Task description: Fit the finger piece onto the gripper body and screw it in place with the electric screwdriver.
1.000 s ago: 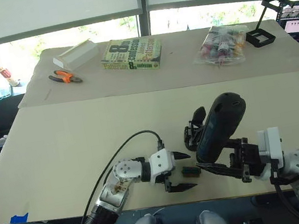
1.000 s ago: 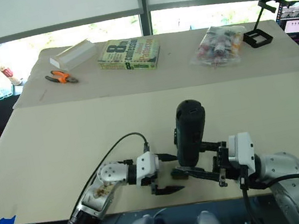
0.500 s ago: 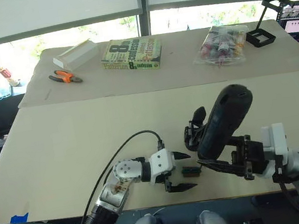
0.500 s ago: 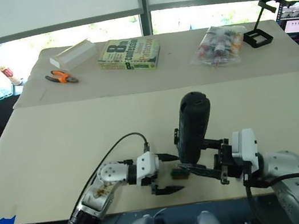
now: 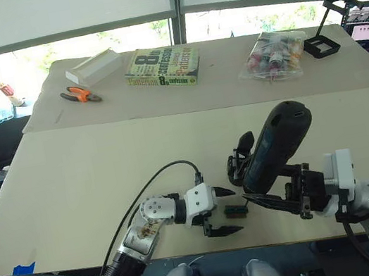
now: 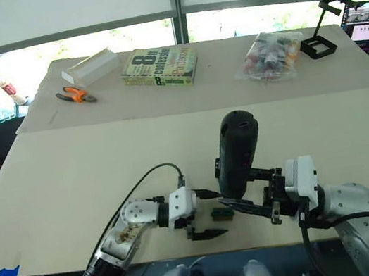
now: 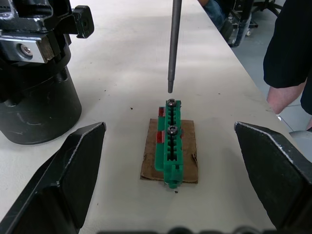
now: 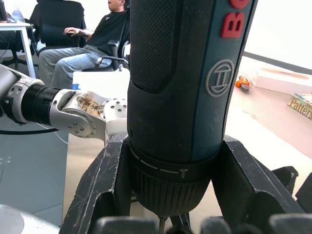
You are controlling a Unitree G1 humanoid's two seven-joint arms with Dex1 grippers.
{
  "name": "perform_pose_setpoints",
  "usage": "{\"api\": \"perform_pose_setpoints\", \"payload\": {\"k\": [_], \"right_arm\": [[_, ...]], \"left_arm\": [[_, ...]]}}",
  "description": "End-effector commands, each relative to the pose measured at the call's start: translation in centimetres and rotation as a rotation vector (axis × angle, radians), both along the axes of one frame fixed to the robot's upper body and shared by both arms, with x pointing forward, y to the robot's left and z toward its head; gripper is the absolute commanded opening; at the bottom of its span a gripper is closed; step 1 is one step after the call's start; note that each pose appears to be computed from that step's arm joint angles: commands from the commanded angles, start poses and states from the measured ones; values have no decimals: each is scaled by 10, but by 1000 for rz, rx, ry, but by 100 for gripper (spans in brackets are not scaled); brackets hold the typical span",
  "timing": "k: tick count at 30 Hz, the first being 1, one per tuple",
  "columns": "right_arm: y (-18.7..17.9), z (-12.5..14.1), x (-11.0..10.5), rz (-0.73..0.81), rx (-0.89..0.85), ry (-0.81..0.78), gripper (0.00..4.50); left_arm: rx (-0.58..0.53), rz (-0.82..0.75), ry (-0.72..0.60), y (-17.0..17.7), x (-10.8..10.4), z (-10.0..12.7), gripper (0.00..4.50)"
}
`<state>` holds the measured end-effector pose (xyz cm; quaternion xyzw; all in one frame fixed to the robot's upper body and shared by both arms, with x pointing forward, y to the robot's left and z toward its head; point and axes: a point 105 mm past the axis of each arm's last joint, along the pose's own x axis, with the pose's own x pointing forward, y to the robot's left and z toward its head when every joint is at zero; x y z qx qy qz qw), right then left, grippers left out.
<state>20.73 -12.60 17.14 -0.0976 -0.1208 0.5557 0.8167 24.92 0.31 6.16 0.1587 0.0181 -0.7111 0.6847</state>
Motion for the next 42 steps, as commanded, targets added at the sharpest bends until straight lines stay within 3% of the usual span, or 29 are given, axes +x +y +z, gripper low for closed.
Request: {"api": "perform_pose_setpoints", "payload": {"k": [1, 42], "right_arm": [[3, 9, -5, 24, 7, -53, 193], [0, 12, -4, 16, 19, -65, 193]], "left_arm": [[28, -31, 33, -4, -9, -10, 450], [28, -33, 39, -5, -12, -11, 450]]}}
